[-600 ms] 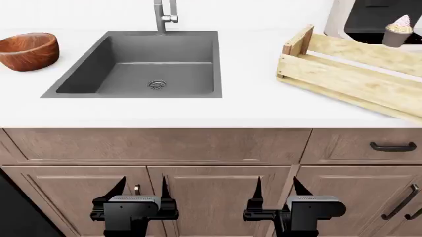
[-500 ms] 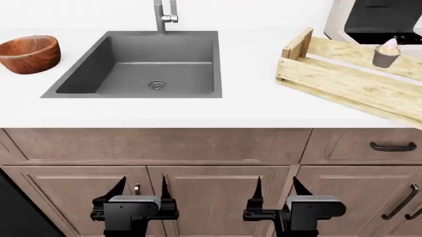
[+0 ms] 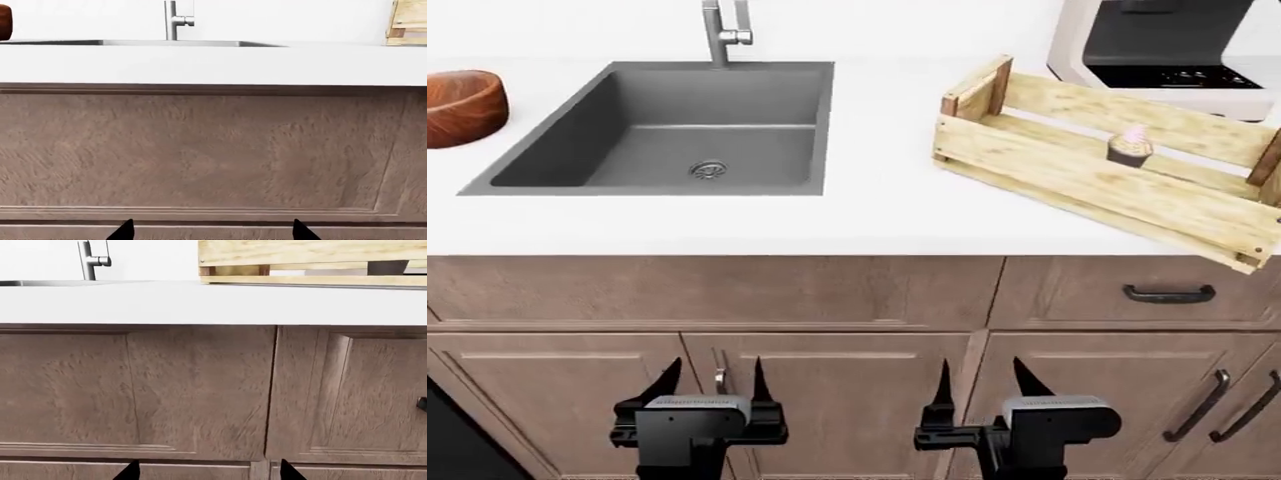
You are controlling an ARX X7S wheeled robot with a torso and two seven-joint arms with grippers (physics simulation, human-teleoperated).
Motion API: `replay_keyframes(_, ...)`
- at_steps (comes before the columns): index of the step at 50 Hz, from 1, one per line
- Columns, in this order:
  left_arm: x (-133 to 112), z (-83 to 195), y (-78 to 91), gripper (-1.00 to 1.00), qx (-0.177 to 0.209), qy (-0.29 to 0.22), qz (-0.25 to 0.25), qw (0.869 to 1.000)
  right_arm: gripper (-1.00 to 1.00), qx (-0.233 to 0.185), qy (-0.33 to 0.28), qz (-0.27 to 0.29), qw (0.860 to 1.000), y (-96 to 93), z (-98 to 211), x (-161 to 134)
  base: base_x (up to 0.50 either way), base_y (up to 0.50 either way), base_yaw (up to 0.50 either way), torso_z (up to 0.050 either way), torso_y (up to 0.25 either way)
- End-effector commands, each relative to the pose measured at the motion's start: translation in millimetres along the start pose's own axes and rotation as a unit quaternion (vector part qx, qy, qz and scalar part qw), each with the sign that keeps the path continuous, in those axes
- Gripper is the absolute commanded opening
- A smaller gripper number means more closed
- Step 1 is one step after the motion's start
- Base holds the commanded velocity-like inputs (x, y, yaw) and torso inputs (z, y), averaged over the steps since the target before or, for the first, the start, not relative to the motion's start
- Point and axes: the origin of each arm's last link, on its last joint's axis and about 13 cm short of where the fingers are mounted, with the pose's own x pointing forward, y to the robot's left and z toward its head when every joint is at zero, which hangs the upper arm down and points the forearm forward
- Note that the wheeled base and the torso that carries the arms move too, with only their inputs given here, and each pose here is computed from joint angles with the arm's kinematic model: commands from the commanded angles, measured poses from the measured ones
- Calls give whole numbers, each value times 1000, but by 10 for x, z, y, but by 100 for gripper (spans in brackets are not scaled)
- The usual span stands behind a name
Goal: Move the fresh-baked cupcake off the tray onto the counter, and place the bowl used for mixing into the sink.
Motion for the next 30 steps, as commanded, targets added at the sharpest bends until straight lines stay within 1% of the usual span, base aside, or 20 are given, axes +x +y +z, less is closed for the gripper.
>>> replay_keyframes(1,3,-3,-6,100,0,1,-1,1000,100,2,1,2,1000,-1,4,-4,-55,-500,0,0,0)
replay_keyframes(15,-6,-6,-2,100,1,1,-1,1000,100,0,4,4,1000,4,-5,-13,-56,-500,0,0,0)
replay_keyframes(30,-2,8,-1,100,-1,-1,0,1000,100,-7,7,9,1000,1,-24,4,-1,-6,0,0,0)
